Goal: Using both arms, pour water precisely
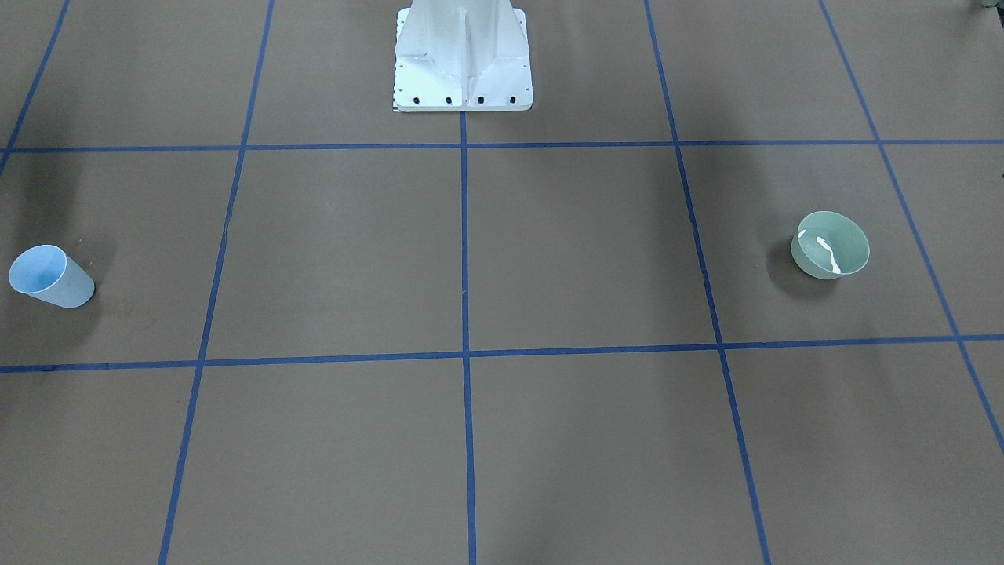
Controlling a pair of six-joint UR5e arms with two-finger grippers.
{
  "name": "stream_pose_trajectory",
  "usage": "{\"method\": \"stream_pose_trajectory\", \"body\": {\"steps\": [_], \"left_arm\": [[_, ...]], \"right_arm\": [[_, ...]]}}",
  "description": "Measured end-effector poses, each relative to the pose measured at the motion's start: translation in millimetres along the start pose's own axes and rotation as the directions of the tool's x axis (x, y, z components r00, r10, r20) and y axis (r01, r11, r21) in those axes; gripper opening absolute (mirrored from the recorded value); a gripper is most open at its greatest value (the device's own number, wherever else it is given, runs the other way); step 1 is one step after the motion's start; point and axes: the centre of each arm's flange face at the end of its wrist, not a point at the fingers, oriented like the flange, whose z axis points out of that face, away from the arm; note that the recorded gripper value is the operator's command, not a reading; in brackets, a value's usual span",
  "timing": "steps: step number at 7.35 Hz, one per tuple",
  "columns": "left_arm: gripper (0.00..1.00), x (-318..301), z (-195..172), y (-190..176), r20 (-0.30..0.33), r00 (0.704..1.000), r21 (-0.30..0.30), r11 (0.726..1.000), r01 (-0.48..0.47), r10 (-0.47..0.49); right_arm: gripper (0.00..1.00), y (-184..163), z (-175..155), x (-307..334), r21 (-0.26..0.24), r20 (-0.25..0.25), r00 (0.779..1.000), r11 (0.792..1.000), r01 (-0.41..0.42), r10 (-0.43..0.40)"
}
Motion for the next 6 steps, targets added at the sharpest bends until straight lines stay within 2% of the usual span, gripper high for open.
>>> {"method": "stream_pose_trajectory", "body": {"steps": [6], "left_arm": [[1.0, 1.0, 1.0, -3.3, -0.016, 1.0, -0.004, 1.0, 0.002, -0.003]], "right_arm": [[1.0, -3.3, -9.0, -10.4, 0.02, 0.001, 1.0, 1.0, 0.013, -0.013]]}}
